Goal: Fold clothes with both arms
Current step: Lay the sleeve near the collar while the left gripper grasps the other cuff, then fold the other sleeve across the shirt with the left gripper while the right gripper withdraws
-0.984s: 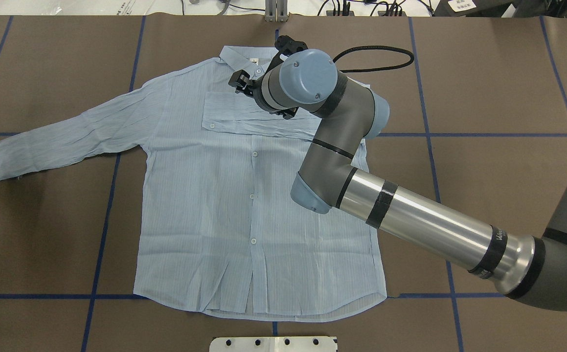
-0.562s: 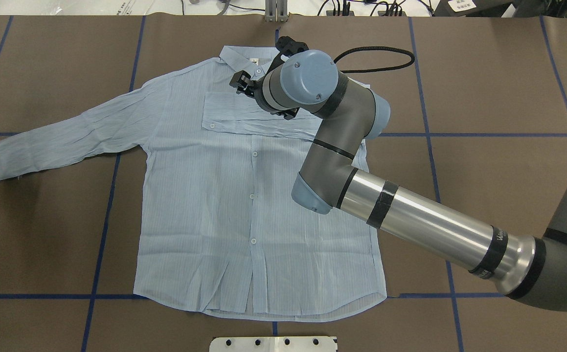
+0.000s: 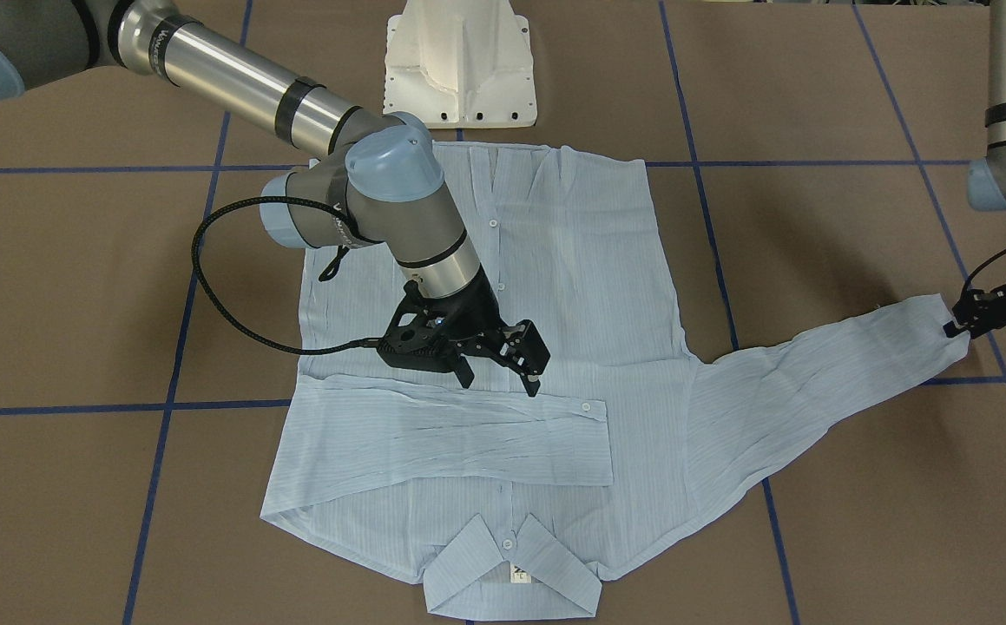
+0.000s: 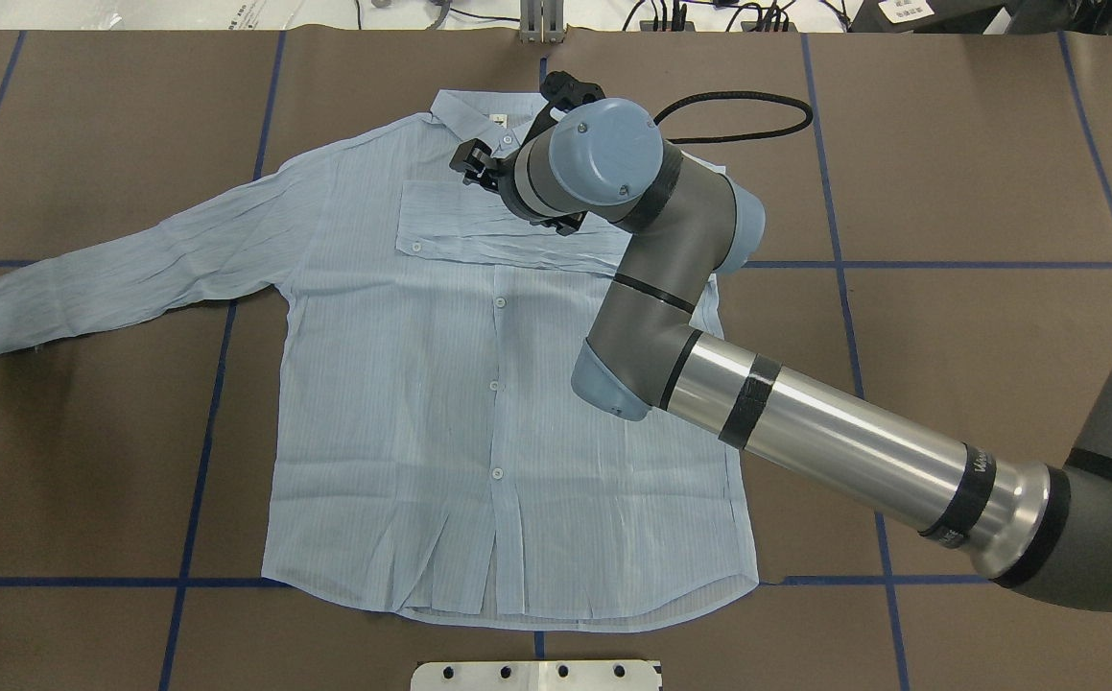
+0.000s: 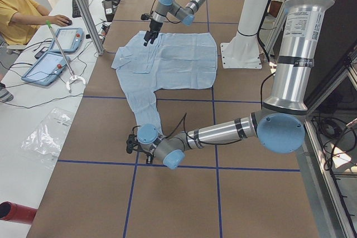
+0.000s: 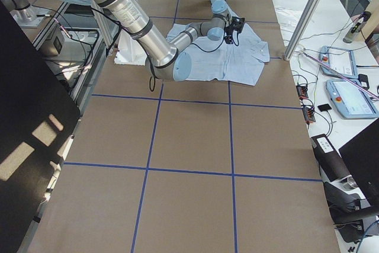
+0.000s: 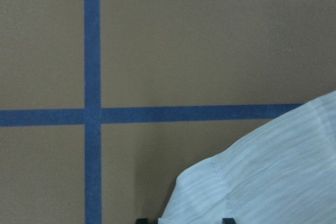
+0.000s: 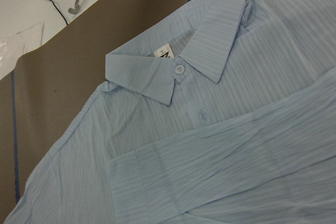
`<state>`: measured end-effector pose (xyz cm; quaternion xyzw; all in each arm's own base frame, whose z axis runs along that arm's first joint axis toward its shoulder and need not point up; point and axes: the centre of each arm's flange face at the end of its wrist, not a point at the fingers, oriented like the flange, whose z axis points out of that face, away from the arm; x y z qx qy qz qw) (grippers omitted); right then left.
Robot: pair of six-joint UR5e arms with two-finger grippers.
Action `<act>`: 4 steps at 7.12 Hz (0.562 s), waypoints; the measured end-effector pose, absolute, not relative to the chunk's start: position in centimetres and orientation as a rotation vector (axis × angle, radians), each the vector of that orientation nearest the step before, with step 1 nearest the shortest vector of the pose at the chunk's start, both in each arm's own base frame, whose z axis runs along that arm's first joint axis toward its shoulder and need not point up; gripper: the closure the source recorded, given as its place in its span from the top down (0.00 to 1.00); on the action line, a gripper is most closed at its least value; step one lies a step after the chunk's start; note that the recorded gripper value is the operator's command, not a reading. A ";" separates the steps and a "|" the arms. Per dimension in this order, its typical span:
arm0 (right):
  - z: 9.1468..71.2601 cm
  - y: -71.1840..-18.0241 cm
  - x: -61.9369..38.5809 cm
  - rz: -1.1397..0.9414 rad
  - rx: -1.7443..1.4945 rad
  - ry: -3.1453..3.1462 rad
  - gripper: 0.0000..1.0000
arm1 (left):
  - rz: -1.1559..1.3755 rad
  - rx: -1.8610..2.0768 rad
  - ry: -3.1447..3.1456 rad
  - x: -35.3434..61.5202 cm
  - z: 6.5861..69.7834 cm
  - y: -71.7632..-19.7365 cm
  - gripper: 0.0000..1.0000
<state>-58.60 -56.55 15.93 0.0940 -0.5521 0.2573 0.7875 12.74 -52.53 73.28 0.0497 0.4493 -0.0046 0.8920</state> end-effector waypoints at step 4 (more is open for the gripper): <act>17.5 -55.6 -56.7 0.541 0.211 -1.200 0.98 | -0.040 0.096 1.059 15.6 62.9 -55.5 0.00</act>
